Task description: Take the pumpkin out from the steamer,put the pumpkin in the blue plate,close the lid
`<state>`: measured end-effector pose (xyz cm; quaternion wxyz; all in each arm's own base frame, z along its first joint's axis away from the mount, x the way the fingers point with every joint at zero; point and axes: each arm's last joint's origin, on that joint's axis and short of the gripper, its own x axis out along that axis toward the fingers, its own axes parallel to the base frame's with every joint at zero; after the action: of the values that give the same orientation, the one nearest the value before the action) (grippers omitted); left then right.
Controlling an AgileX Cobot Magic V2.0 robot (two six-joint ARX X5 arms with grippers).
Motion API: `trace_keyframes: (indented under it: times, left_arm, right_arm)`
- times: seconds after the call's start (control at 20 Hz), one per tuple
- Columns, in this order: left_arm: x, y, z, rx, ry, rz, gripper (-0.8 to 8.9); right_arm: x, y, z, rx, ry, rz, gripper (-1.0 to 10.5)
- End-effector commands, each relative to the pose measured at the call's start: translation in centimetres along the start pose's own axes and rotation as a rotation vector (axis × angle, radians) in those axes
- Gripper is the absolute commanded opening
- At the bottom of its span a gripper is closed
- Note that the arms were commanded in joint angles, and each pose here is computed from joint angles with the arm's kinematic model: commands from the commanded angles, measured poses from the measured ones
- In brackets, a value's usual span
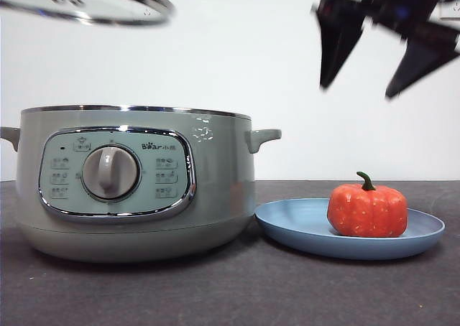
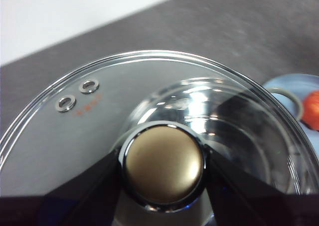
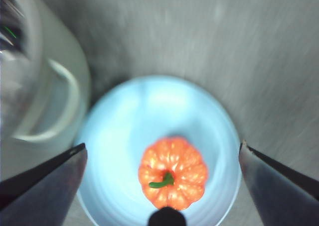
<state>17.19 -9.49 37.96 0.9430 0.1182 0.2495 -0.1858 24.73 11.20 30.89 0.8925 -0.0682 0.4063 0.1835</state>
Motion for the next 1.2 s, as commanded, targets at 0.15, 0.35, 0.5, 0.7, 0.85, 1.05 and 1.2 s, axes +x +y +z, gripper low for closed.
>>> trace_keyframes:
  times: [0.15,0.35,0.5,0.7,0.85,1.05,1.2]
  left_arm:
    - [4.9,-1.0,1.0,-0.004,0.011,-0.096,-0.09]
    - [8.8,-1.9,0.5,-0.003,0.08,-0.163,-0.09]
    - [10.5,-2.2,0.0,0.001,0.129,-0.172,-0.09]
    - [11.6,-2.5,-0.4,-0.001,0.164,-0.221,-0.09]
    - [12.4,-2.7,-0.7,0.001,0.188,-0.222,-0.09]
    - [12.4,-2.7,-0.7,0.001,0.193,-0.223,0.0]
    - [12.4,-2.7,-0.9,0.002,0.213,-0.223,2.25]
  right_arm:
    - [-4.2,0.0,-0.3,0.013,-0.12,0.003,5.0]
    - [-6.4,-0.1,-0.9,0.013,-0.16,0.001,5.0]
    - [-6.7,-0.1,-1.1,0.013,-0.161,0.001,5.0]
    - [-6.7,-0.1,-1.0,0.013,-0.162,0.002,5.0]
    - [-6.7,-0.1,-1.0,0.013,-0.162,0.002,5.0]
    - [-6.7,-0.1,-1.0,0.013,-0.162,0.002,5.0]
    - [-6.7,-0.1,-1.0,0.013,-0.161,0.002,5.0]
